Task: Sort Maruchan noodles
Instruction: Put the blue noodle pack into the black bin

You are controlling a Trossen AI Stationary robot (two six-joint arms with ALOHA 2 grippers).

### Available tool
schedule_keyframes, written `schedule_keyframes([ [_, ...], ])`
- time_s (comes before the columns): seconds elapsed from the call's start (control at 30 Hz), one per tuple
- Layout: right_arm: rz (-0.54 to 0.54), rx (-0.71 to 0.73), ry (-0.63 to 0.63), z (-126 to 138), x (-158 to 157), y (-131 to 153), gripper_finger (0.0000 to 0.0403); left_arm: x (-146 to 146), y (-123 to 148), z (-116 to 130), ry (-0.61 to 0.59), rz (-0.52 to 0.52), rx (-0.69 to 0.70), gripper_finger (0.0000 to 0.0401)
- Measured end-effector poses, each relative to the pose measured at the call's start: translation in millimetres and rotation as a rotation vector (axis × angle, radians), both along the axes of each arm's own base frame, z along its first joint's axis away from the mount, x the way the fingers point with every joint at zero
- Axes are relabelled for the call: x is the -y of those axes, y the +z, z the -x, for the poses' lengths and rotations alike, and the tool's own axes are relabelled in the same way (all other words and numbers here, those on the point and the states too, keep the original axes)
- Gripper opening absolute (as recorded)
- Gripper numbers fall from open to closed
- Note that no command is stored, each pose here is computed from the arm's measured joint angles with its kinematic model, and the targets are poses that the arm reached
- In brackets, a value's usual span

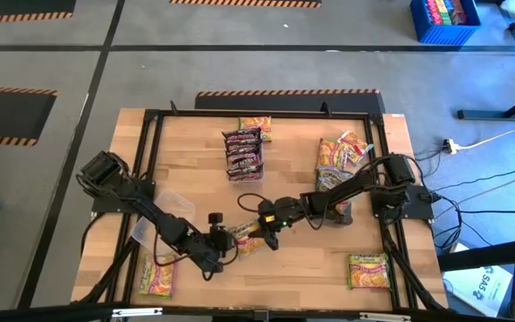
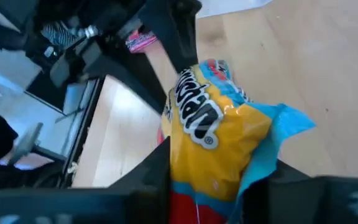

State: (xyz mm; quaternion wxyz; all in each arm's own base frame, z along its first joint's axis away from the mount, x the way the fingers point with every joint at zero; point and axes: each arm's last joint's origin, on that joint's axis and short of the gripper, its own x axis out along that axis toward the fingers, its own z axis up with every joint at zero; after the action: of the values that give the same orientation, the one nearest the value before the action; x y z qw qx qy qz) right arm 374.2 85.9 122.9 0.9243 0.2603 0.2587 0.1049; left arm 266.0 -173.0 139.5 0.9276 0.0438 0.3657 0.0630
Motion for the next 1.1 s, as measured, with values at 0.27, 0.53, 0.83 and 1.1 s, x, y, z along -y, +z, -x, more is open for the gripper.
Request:
schedule_keyframes([
  [0.27, 0.109, -0.027, 0.030, 11.7, -16.3, 12.4, 0.0110, 0.5, 39.2, 21.2, -0.022, 0.033, 0.041, 0.0138],
  [0.53, 0.301, -0.044, 0.014, 32.2, -39.7, 30.4, 0.0108, -8.0, 56.3, 22.5, 0.080, 0.108, 0.121, 0.0146],
  [0.83, 0.487, 0.001, 0.083, 50.9, -72.4, 35.7, 0.0111, -19.2, 59.1, 7.2, 0.093, 0.170, 0.156, 0.0223],
  [1.1, 0.547, 0.043, 0.064, 55.2, -82.6, 38.0, 0.0112, -22.0, 57.4, -4.0, 0.047, 0.103, 0.225, 0.0231],
])
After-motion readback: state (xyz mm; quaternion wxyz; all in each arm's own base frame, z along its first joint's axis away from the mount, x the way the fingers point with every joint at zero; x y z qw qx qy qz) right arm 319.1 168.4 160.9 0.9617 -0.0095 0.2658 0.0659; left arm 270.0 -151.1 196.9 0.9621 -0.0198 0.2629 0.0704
